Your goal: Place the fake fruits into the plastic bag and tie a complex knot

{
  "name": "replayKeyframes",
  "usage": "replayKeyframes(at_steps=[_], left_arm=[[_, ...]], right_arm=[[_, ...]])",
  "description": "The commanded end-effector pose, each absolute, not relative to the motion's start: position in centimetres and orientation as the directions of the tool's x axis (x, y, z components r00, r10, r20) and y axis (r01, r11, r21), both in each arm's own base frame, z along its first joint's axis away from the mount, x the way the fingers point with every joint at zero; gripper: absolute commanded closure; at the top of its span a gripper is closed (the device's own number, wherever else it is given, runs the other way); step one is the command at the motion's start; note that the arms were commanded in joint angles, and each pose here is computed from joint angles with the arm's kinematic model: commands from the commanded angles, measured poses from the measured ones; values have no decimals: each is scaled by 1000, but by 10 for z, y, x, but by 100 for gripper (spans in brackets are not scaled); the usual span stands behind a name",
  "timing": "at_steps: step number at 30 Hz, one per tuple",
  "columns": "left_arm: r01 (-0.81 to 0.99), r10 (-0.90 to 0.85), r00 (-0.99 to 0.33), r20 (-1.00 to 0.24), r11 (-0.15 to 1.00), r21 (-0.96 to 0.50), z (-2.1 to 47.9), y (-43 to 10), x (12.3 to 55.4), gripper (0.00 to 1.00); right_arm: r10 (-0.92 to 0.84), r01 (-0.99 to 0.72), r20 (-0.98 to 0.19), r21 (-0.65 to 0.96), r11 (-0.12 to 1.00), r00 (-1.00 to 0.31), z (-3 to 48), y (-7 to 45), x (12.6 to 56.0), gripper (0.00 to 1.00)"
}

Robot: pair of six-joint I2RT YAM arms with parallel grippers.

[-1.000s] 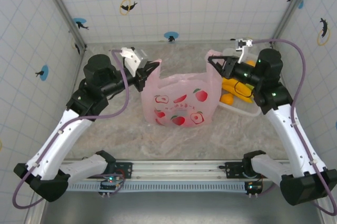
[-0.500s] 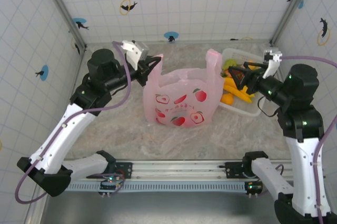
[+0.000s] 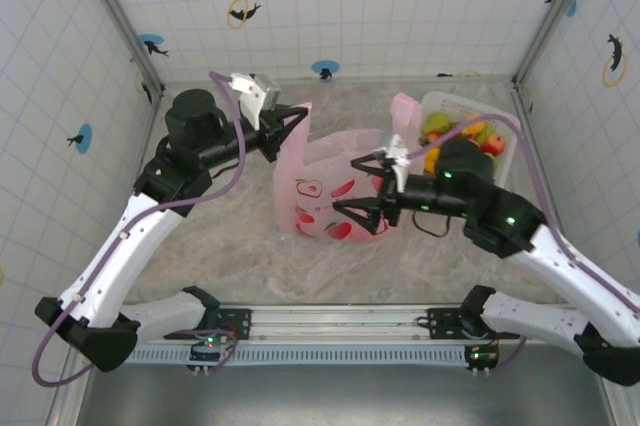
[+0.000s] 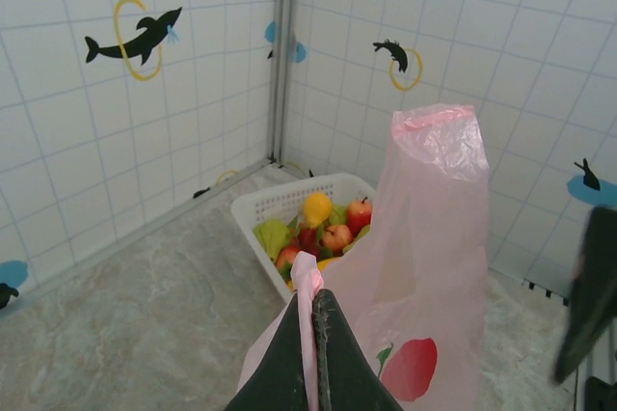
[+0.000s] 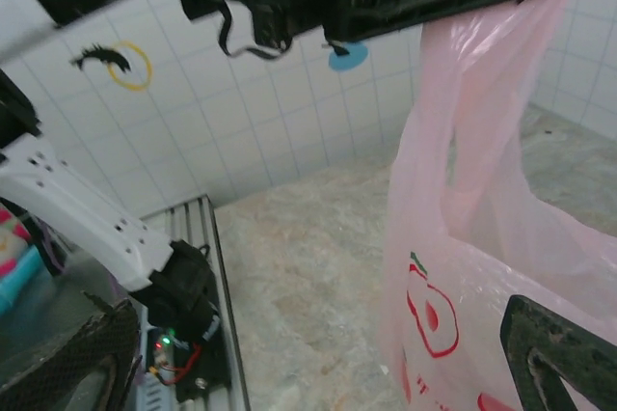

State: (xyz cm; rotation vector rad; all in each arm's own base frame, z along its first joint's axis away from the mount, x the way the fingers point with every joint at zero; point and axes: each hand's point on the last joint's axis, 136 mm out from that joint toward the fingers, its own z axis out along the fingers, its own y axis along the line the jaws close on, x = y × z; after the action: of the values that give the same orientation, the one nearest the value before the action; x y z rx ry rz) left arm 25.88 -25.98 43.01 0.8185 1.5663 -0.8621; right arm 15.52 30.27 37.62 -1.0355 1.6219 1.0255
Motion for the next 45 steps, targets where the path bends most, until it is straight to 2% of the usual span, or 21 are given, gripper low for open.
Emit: replayKeyframes(at_steps=[1,6,16,20,23,27,28,29,30,31,36,39,43,45], left_arm=[[897,-15,-75,-997,437,-73,463,-259,243,100],[916,-18,-57,-998,397,-59,466,-260,234,100],[925,-29,-49,-998,376,-56,468,-263,233,100],[925,-32,-50,-998,376,-59,467,-264,235,100],[930,-36,-54,-998,363,-63,466,-266,235,100],[923,-32,-67,-997,378,-74,460,-265,241,100],[920,-33,-68,-997,386,-75,460,-264,242,98],[913,-35,-71,-997,400,-79,459,-261,245,90],[909,-41,-72,-997,408,-83,459,-257,247,77],[905,-45,-73,-996,416,-85,459,-254,248,69],[871,-88,-61,-994,483,-96,461,-215,254,40],[853,-89,-83,-993,508,-117,439,-199,257,28],[860,-88,-55,-995,502,-92,409,-194,250,18],[887,-98,-25,-995,457,-67,392,-198,241,14]], right_arm=[[-130,-945,-991,-8,326,-36,406,321,182,1],[-104,-946,-994,-6,325,-30,413,341,217,1],[10,-982,-999,32,187,-30,424,376,225,2],[11,-982,-998,60,180,-59,418,383,228,16],[31,-983,-997,79,168,-75,418,385,228,35],[33,-980,-994,107,168,-103,416,386,229,69],[29,-978,-994,111,177,-108,414,385,230,79],[24,-975,-993,119,189,-116,412,384,232,88],[15,-970,-992,128,207,-128,408,382,235,93],[9,-965,-990,136,224,-138,405,380,238,95],[8,-944,-985,169,285,-175,397,371,246,98],[12,-936,-983,177,304,-183,398,367,247,99],[24,-934,-983,181,307,-183,401,363,247,99],[33,-935,-982,188,301,-187,402,363,246,99]])
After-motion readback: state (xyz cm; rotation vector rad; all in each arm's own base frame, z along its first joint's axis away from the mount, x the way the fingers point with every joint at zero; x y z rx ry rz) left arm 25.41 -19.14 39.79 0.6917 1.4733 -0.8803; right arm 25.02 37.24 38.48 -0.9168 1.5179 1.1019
